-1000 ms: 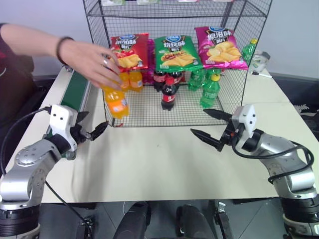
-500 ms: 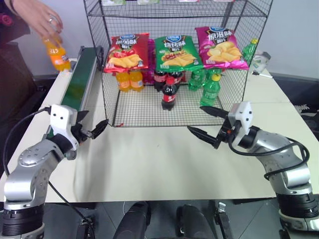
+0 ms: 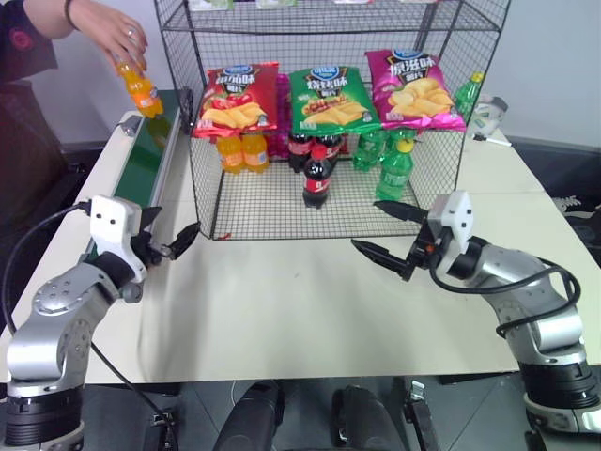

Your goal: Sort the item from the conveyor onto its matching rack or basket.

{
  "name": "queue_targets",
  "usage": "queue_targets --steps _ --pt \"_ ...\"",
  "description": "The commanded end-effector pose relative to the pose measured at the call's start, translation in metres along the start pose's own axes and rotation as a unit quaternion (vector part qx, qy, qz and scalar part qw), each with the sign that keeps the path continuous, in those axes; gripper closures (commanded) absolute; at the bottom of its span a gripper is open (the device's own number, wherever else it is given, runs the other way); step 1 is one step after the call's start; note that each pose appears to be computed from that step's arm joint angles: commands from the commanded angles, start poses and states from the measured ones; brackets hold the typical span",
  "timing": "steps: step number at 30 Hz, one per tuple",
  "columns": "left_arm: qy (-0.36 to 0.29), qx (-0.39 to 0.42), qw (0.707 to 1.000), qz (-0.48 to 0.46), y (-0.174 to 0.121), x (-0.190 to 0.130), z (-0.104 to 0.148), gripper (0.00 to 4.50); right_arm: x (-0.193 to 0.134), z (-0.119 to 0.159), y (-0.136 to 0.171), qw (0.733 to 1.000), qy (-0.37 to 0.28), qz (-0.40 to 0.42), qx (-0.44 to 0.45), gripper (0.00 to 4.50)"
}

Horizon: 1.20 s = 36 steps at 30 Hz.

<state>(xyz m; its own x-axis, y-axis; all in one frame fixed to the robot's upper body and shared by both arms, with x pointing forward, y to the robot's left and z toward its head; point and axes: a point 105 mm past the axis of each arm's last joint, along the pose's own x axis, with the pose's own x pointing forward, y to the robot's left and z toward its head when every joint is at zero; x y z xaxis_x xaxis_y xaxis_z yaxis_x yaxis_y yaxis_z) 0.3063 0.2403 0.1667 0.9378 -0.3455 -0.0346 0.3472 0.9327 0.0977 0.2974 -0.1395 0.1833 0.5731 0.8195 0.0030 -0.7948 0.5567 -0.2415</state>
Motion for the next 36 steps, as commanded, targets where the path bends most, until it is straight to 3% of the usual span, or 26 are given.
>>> queue_targets --steps 1,18,29,36 --pt "-0.030 0.016 0.999 0.023 0.009 -0.003 0.014 0.03 0.000 0.010 0.000 1.000 -0.015 -0.001 -0.018 0.00" --pt "-0.053 0.040 0.962 0.264 0.095 -0.020 0.014 0.03 0.006 0.011 0.003 0.999 -0.028 -0.001 -0.015 0.00" --pt "-0.032 0.039 0.949 0.311 0.105 -0.036 -0.001 0.03 0.009 0.008 0.011 0.999 -0.031 0.011 -0.005 0.00" --pt "-0.063 0.044 0.951 0.301 0.109 -0.044 0.003 0.03 0.009 0.007 0.011 0.999 -0.032 0.011 -0.004 0.00"
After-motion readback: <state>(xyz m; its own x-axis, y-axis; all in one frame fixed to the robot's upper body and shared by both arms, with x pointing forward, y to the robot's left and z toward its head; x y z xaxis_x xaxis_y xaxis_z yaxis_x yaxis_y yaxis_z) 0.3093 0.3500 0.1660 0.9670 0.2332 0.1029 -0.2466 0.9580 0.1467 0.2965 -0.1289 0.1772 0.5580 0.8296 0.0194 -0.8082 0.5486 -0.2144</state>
